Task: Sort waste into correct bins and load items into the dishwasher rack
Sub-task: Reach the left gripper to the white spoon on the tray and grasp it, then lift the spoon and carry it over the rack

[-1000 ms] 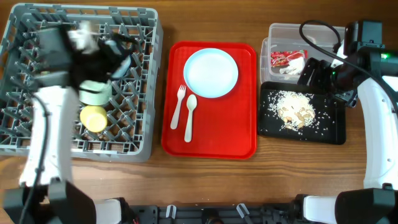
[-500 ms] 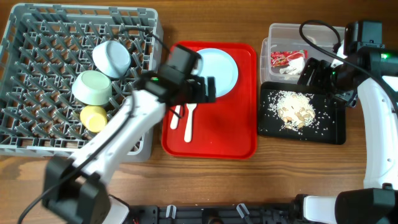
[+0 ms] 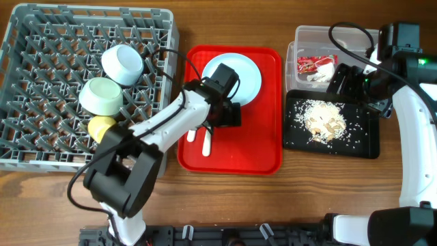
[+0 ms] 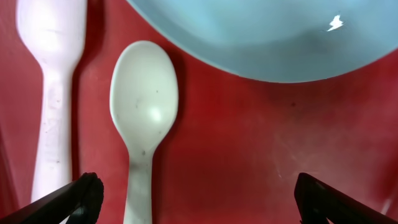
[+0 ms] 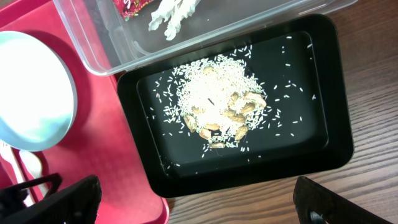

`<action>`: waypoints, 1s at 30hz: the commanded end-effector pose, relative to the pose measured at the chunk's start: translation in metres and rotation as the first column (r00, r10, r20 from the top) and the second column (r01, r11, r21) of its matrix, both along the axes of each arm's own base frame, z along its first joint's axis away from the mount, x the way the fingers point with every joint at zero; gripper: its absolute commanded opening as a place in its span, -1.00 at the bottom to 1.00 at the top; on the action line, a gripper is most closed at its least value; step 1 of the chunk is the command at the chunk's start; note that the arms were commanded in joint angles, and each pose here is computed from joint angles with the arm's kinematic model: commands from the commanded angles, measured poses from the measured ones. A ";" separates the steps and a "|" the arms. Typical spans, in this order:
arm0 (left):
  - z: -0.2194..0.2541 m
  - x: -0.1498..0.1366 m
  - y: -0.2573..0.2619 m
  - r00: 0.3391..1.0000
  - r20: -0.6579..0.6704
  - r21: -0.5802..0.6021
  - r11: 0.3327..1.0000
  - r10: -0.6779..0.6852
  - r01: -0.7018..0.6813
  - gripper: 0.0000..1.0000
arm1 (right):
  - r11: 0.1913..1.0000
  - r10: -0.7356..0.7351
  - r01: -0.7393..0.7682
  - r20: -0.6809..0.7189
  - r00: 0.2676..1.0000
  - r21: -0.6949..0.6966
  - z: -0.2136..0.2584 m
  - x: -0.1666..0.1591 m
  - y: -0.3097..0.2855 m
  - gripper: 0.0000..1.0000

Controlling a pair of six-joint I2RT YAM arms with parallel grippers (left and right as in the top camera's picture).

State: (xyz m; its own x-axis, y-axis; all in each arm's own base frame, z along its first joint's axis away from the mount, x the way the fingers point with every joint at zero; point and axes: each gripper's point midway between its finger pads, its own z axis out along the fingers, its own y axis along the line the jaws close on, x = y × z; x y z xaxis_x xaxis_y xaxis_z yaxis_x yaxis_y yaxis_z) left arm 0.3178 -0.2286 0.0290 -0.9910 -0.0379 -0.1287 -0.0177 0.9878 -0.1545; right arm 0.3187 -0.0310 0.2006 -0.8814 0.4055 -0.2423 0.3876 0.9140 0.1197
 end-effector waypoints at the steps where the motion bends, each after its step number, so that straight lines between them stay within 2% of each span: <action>1: -0.020 -0.003 0.007 0.999 -0.035 0.046 0.999 0.024 -0.022 0.95 | 1.000 0.011 -0.011 0.029 1.000 -0.007 0.008 -0.001 -0.001 0.99; 5: -0.030 -0.005 0.009 0.998 -0.057 0.064 0.998 0.024 -0.021 0.90 | 1.000 0.011 -0.011 0.029 1.000 -0.007 0.008 -0.001 -0.001 0.99; 9: -0.031 -0.003 0.013 0.999 -0.044 0.088 0.996 0.028 -0.024 0.53 | 1.000 0.011 -0.011 0.029 1.000 -0.007 0.008 -0.001 -0.001 1.00; 13: -0.033 -0.003 0.018 0.999 -0.036 0.111 0.993 0.032 -0.028 0.28 | 1.000 0.010 -0.010 0.028 1.000 -0.007 0.008 -0.001 -0.001 1.00; 17: -0.038 -0.008 0.022 0.998 -0.049 0.121 0.992 0.032 -0.026 0.11 | 1.000 0.010 -0.010 0.028 1.000 -0.007 0.008 -0.001 -0.001 1.00; 22: -0.039 -0.011 0.023 0.998 -0.057 0.126 0.992 0.032 -0.025 -0.50 | 1.000 0.010 -0.010 0.028 1.000 -0.007 0.008 -0.001 -0.001 0.99; 28: -0.039 -0.010 0.024 0.998 -0.055 0.130 0.991 0.028 -0.021 -0.63 | 1.000 0.010 -0.010 0.024 1.000 -0.006 0.008 -0.002 0.000 1.00; 30: -0.039 -0.010 0.024 0.999 -0.054 0.131 0.991 0.008 -0.001 -0.81 | 1.000 0.011 -0.011 0.021 1.000 -0.006 0.008 -0.003 0.000 0.99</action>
